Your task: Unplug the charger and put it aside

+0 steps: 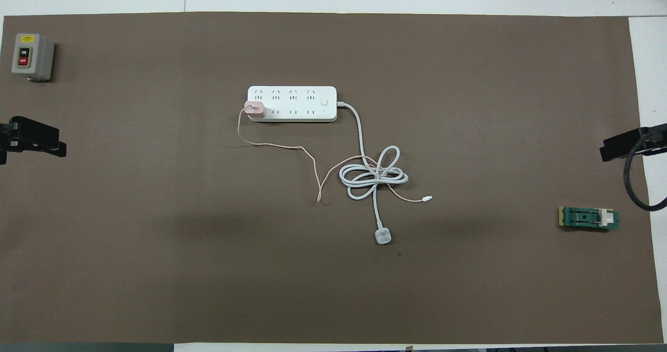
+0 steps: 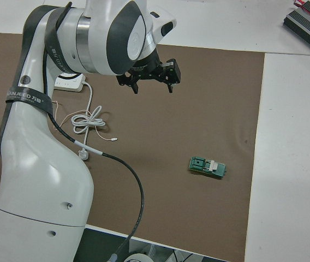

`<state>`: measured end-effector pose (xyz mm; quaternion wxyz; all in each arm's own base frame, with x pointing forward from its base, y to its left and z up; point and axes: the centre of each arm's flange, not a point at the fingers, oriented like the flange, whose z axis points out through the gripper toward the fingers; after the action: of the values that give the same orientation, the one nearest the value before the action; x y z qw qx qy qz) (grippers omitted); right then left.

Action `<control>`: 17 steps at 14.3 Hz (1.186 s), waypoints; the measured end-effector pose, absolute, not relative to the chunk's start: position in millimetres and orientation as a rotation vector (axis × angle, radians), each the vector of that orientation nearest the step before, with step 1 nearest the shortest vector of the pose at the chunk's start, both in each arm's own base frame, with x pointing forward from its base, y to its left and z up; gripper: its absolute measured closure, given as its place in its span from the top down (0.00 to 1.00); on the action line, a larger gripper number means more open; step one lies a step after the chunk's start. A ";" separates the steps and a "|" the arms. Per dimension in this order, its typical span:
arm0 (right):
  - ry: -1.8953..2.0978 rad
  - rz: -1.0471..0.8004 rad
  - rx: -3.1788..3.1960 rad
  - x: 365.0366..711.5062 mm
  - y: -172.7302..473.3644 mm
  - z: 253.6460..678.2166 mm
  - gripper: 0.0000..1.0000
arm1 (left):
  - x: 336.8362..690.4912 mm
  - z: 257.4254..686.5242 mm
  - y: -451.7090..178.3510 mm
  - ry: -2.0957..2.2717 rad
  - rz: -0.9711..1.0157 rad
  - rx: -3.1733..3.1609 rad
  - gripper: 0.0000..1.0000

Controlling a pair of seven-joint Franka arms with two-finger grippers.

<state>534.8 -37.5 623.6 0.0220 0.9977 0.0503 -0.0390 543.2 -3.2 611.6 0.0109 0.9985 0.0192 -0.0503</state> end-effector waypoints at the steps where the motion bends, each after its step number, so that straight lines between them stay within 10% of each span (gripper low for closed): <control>1: 0.149 -0.121 3.092 534.7 -40.1 623.6 1.00 | 543.3 611.3 -3.1 0.060 -0.158 3.115 1.00; 17: -0.597 -0.256 3.206 547.0 37.7 574.1 1.00 | 544.3 602.1 -70.5 0.616 -0.183 3.085 1.00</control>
<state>547.0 37.7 574.1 -0.0645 0.9781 -0.1821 -0.0780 544.3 -70.5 602.1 -0.0050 0.9790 0.1954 -0.0580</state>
